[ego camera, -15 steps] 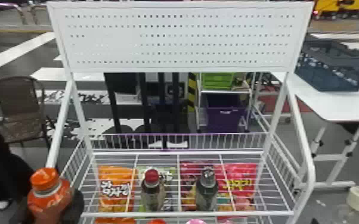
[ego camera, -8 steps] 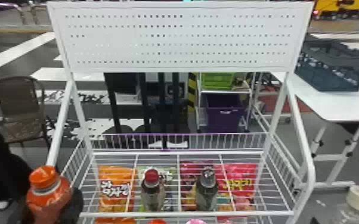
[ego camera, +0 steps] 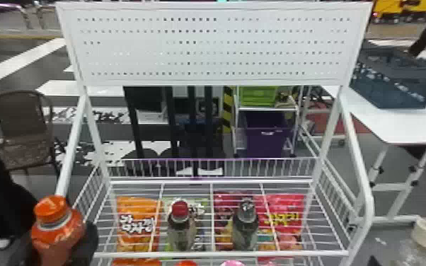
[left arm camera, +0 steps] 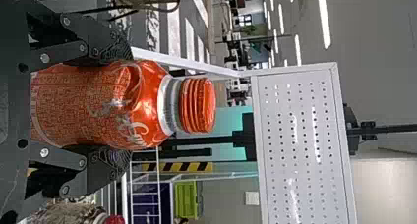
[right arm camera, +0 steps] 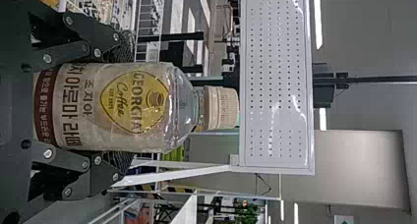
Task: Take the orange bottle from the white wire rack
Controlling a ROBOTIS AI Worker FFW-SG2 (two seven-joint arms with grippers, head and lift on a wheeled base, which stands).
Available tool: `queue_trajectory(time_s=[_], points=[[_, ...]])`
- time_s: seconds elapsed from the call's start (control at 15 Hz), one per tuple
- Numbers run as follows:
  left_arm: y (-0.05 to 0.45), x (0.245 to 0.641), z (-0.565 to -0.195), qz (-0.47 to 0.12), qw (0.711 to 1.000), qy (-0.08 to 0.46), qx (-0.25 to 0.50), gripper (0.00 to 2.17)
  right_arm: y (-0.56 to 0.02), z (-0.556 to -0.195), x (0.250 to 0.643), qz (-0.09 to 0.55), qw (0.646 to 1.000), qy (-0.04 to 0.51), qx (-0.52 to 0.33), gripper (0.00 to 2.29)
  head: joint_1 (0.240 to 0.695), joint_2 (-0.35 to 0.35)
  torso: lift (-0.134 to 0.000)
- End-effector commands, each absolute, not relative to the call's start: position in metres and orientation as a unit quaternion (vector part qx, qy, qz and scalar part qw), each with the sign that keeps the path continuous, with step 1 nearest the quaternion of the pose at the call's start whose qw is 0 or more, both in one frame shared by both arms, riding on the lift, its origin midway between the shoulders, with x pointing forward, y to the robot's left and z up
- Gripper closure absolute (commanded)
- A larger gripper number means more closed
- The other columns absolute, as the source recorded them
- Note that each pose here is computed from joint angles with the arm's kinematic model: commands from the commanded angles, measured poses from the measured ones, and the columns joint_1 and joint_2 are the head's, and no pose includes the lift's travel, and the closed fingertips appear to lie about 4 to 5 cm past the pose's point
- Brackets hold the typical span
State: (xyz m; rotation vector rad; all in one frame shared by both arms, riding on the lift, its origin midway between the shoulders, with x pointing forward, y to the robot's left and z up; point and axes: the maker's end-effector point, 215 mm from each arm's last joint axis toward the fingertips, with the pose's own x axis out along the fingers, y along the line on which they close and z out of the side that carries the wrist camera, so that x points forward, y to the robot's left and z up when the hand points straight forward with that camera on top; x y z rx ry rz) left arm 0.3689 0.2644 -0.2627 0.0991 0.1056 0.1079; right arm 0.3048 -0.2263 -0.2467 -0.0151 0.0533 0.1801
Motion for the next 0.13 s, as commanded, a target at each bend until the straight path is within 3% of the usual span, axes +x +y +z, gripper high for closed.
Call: queue_trajectory(time_s=[0.0, 0.07], points=[[0.2628, 0.3673, -0.2646, 0.053, 0.996, 0.055, 0.053, 2.13, -0.2266, -0.2481, 0.3046, 0.089, 0.996, 0.028, -0.007, 1.00, 0.499, 0.000, 0.000], [0.2626, 0.3674, -0.2638, 0.053, 0.996, 0.054, 0.053, 2.13, -0.2266, -0.2481, 0.3046, 0.089, 0.996, 0.028, -0.007, 1.01, 0.499, 0.000, 0.000]])
